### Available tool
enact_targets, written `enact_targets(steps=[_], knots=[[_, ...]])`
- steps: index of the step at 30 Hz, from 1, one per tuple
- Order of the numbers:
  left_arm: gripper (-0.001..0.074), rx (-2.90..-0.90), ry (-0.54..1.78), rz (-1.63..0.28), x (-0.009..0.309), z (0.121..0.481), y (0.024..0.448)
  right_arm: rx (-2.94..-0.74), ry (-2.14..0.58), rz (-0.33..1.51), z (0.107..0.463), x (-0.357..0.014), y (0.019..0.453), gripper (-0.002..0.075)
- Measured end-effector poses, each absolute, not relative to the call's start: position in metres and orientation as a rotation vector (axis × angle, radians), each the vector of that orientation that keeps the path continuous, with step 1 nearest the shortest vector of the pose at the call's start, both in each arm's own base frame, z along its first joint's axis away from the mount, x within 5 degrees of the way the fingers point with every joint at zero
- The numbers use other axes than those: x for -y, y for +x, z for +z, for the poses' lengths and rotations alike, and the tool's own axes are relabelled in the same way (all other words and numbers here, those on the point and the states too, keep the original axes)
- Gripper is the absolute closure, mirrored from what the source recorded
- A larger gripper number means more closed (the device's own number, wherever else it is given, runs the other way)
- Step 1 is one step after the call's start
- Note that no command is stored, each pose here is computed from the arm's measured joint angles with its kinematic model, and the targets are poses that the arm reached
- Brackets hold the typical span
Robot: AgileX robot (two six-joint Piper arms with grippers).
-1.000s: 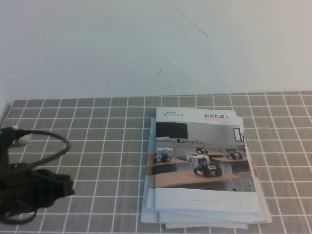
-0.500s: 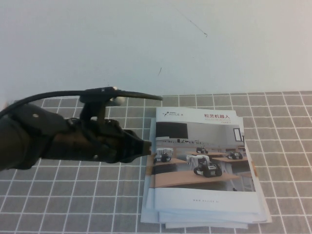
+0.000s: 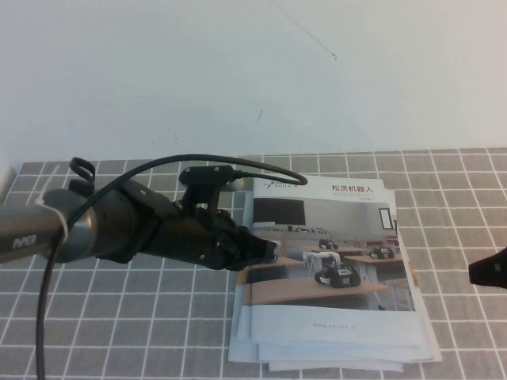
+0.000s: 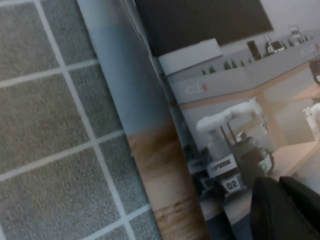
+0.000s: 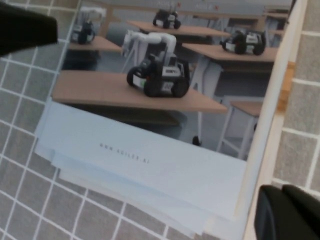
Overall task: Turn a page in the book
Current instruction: Open the closed book
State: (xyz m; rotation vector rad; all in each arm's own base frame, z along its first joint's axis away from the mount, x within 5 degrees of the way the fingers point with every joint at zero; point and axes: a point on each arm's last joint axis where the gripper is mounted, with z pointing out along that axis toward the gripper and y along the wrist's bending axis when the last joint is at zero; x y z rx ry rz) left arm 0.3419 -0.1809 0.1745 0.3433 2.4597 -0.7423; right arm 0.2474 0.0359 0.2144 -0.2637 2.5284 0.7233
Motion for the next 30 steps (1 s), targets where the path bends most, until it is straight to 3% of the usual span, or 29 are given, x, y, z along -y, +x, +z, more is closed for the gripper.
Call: enact_targets(steps=[16, 19, 25, 30], knots=[[0.0738, -2.553, 0.334, -0.77, 0.186, 0.142, 0.347, -2.556, -0.43, 0.8, 0.179, -0.075, 0.296, 0.072], [0.0738, -2.557, 0.338, -0.774, 0.186, 0.142, 0.347, -2.555, -0.437, 0.801, 0.176, -0.076, 0.309, 0.0652], [0.0738, -2.558, 0.337, -0.774, 0.186, 0.142, 0.347, -2.593, -0.388, 0.824, 0.162, -0.078, 0.329, 0.041], [0.0738, -2.561, 0.335, -0.774, 0.186, 0.141, 0.347, -2.642, -0.303, 0.884, 0.14, -0.08, 0.336, 0.0365]])
